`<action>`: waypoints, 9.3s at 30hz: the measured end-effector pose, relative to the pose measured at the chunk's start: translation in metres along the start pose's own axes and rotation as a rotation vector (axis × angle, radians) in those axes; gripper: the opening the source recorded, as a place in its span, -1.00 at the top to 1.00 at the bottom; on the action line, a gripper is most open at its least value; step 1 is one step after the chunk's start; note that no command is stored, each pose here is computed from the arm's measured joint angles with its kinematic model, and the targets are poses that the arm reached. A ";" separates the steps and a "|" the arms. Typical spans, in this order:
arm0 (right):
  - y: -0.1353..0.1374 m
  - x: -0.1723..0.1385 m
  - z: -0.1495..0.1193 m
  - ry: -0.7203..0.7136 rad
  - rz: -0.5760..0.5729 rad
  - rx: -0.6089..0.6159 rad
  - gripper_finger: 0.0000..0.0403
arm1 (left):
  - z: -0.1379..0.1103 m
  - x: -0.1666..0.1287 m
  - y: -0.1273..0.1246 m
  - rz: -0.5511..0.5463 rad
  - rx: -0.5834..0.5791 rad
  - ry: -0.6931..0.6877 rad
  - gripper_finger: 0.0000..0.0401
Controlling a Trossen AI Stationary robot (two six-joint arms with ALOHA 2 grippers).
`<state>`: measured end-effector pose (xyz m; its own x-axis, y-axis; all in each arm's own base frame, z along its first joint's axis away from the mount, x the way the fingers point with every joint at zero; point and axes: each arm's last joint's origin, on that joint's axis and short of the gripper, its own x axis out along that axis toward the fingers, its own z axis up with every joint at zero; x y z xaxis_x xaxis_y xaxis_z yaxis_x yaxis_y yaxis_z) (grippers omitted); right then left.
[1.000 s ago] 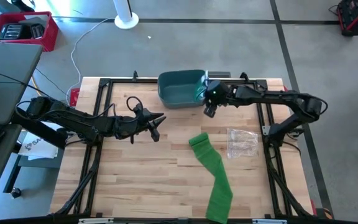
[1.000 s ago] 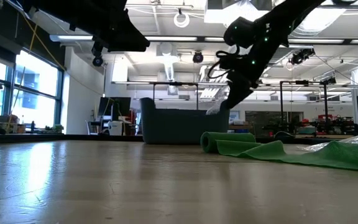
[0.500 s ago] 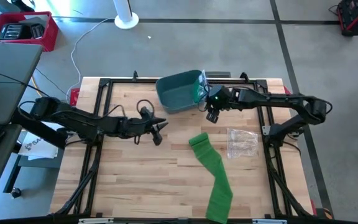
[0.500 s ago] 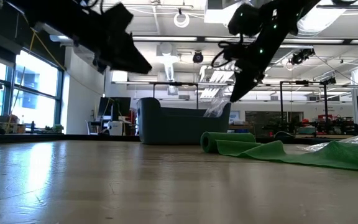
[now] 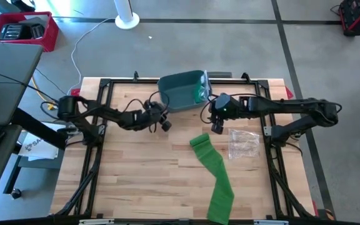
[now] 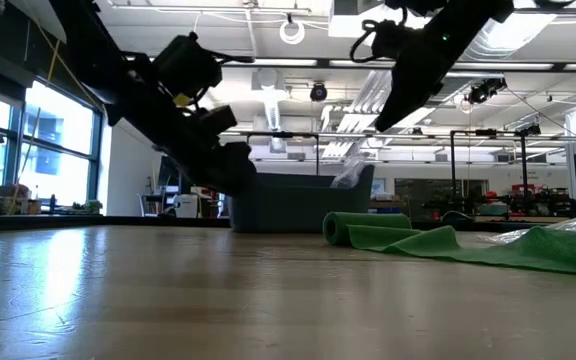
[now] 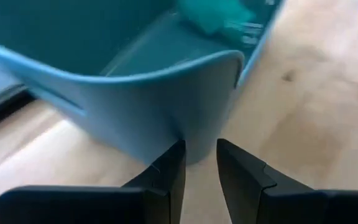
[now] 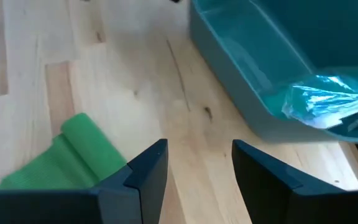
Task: Roll bandage
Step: Adjust the blue bin to the top center of the table, then roll the green bandage
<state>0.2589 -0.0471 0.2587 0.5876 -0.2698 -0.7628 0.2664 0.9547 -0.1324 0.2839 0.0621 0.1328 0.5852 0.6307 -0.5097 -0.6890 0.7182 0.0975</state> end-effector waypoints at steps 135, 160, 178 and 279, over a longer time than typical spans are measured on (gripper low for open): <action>0.020 0.030 -0.095 -0.369 0.545 0.112 0.15 | 0.076 -0.133 -0.073 0.015 0.461 -0.339 0.98; 0.020 0.019 -0.100 -0.326 0.448 0.142 0.15 | 0.223 -0.247 -0.102 -0.207 0.653 -0.682 0.97; 0.032 -0.012 -0.100 -0.416 0.435 0.150 0.15 | 0.237 -0.308 -0.098 -0.031 0.611 -0.661 0.96; 0.079 -0.191 -0.014 -0.628 0.479 -0.500 1.00 | 0.021 -0.103 0.006 -0.058 0.423 0.013 0.96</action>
<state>0.1574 0.0812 0.3849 0.8937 0.2877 -0.3443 -0.3853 0.8853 -0.2605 0.2282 0.0078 0.2035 0.6101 0.5841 -0.5354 -0.4179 0.8113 0.4089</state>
